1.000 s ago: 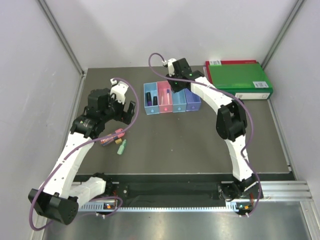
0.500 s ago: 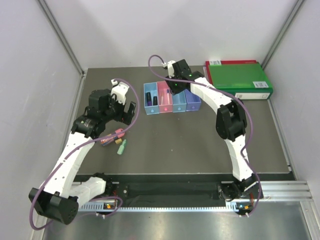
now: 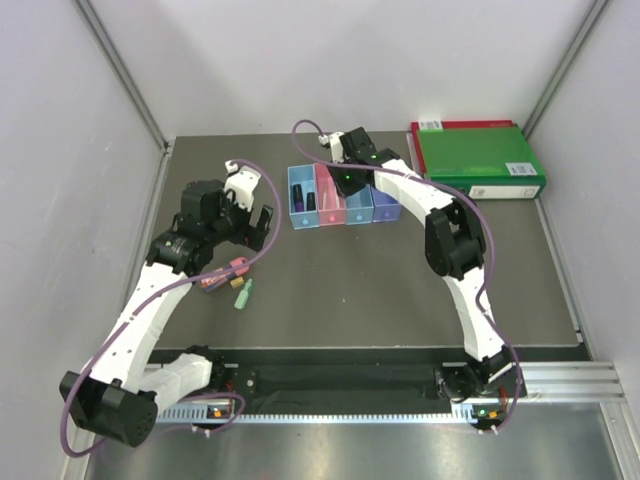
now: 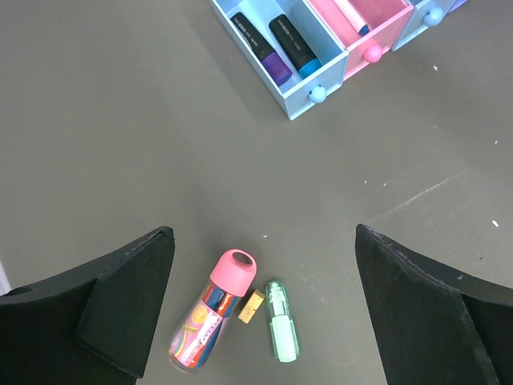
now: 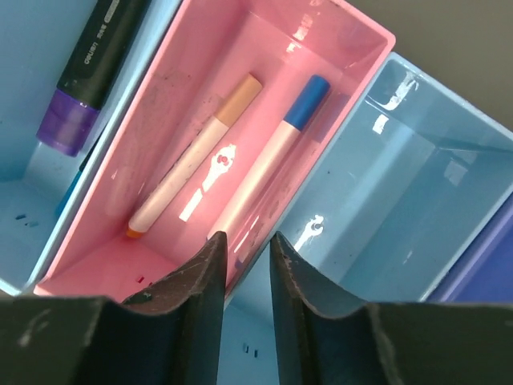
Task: Sort the stationery into containers
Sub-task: Move the storage box to the center of the board.
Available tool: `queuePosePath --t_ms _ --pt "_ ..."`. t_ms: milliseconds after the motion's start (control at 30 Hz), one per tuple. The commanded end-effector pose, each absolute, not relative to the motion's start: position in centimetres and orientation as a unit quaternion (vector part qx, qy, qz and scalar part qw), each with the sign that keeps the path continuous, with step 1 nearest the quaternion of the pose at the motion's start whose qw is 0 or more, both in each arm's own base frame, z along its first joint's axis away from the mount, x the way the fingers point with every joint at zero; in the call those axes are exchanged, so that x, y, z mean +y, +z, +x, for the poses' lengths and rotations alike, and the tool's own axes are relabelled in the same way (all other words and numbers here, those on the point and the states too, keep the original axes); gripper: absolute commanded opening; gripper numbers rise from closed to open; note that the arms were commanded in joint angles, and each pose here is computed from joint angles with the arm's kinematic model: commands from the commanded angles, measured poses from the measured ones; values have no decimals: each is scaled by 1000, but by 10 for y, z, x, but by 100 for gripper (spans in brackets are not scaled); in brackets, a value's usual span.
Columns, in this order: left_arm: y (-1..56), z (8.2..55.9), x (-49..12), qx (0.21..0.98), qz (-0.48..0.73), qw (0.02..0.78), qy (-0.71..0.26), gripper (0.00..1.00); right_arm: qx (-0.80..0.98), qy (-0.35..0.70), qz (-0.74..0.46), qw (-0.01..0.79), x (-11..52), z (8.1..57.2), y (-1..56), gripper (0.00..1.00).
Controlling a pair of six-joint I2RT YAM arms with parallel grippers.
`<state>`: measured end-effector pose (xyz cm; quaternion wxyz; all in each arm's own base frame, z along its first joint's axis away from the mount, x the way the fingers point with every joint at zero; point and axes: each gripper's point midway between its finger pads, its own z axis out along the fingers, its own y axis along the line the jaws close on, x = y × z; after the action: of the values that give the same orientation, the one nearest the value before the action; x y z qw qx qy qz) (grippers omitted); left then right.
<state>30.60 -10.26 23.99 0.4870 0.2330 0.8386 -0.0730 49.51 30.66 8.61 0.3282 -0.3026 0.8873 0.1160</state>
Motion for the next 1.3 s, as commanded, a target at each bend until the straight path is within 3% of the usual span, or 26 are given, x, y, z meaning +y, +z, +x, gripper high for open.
queuePosePath --t_ms 0,233,700,1267 --pt "247 311 -101 824 237 511 -66 99 893 116 -288 325 308 498 79 23" --pt "245 312 -104 822 245 509 -69 99 924 125 -225 283 303 465 64 16" --pt "246 315 -107 814 263 514 -69 99 939 147 -185 250 334 430 59 15" --pt "248 315 -109 810 267 516 -74 99 967 123 -37 219 334 431 29 0"
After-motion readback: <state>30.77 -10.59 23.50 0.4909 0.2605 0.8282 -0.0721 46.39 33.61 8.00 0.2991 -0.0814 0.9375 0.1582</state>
